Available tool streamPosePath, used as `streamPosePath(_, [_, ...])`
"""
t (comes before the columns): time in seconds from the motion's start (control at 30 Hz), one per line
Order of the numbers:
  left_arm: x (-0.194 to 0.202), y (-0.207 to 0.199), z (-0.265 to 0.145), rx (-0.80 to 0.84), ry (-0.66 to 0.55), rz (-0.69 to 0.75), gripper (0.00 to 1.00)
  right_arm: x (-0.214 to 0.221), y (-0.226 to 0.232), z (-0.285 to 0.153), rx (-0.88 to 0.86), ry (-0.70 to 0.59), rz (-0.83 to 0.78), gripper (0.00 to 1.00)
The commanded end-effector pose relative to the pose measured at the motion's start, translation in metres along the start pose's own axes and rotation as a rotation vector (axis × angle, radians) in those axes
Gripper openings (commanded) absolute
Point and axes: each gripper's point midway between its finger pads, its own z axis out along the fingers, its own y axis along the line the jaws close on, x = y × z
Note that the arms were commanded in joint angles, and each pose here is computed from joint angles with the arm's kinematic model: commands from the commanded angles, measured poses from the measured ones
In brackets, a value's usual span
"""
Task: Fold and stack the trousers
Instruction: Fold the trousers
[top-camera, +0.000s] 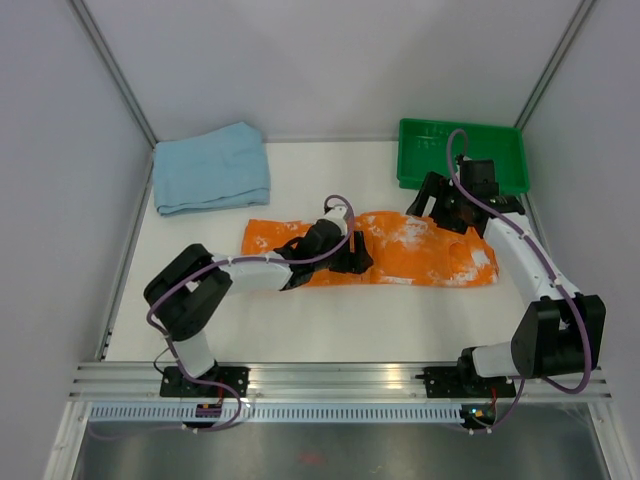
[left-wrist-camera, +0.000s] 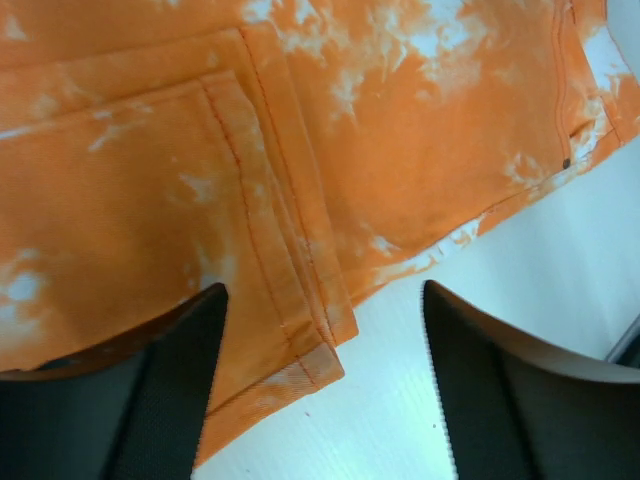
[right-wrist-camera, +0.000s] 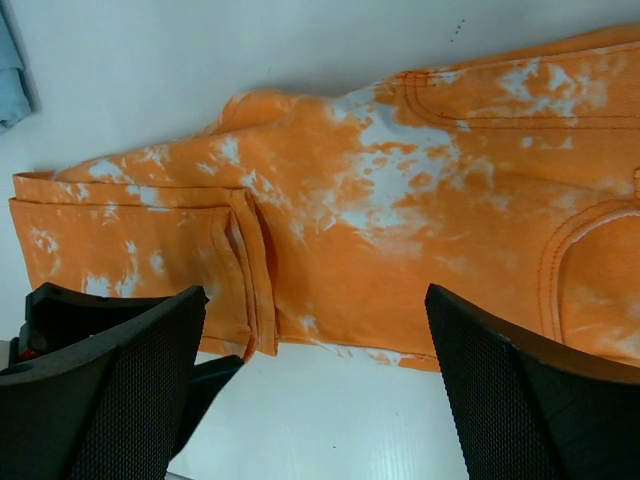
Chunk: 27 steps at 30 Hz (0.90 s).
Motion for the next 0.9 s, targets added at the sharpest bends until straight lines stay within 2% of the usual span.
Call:
streamPosePath(0.0, [-0.016,-0.037,-0.006,0.116,-0.023,0.001,0.88,-0.001,0.012,-0.002,-0.075,-0.004,-0.020,0.98])
streamPosePath(0.13, [-0.047,-0.045,-0.029,0.094,-0.097,-0.003,0.91,0.008,0.015,0.001,-0.112,0.024,-0.056,0.98])
streamPosePath(0.23, [-0.079,-0.035,-0.051,0.009,-0.187,-0.026,0.92,0.019,0.021,0.004,-0.142,0.056,-0.081,0.98])
streamPosePath(0.33, [-0.098,-0.005,-0.070,-0.085,-0.230,-0.131,0.90,0.037,0.031,0.013,-0.157,0.085,-0.128,0.96])
streamPosePath(0.37, [-0.103,0.021,-0.075,-0.137,-0.238,-0.211,0.87,0.040,0.032,0.020,-0.154,0.083,-0.143,0.96])
streamPosePath(0.4, [-0.104,0.036,-0.080,-0.165,-0.240,-0.245,0.85,0.049,0.040,0.025,-0.166,0.100,-0.164,0.94])
streamPosePath(0.43, [-0.104,0.050,-0.085,-0.196,-0.245,-0.278,0.84,0.055,0.042,0.030,-0.172,0.114,-0.172,0.88])
streamPosePath(0.47, [-0.099,0.082,-0.098,-0.274,-0.244,-0.349,0.82,0.061,0.046,0.039,-0.179,0.127,-0.178,0.86])
streamPosePath(0.53, [-0.095,0.110,-0.112,-0.334,-0.249,-0.419,0.82,0.075,0.062,0.051,-0.197,0.160,-0.211,0.82])
streamPosePath(0.63, [-0.084,0.163,-0.147,-0.474,-0.266,-0.516,0.77,0.086,0.085,0.073,-0.192,0.148,-0.271,0.81])
streamPosePath(0.87, [-0.059,0.206,-0.181,-0.566,-0.259,-0.583,0.79,0.106,0.084,0.119,-0.128,0.216,-0.350,0.80])
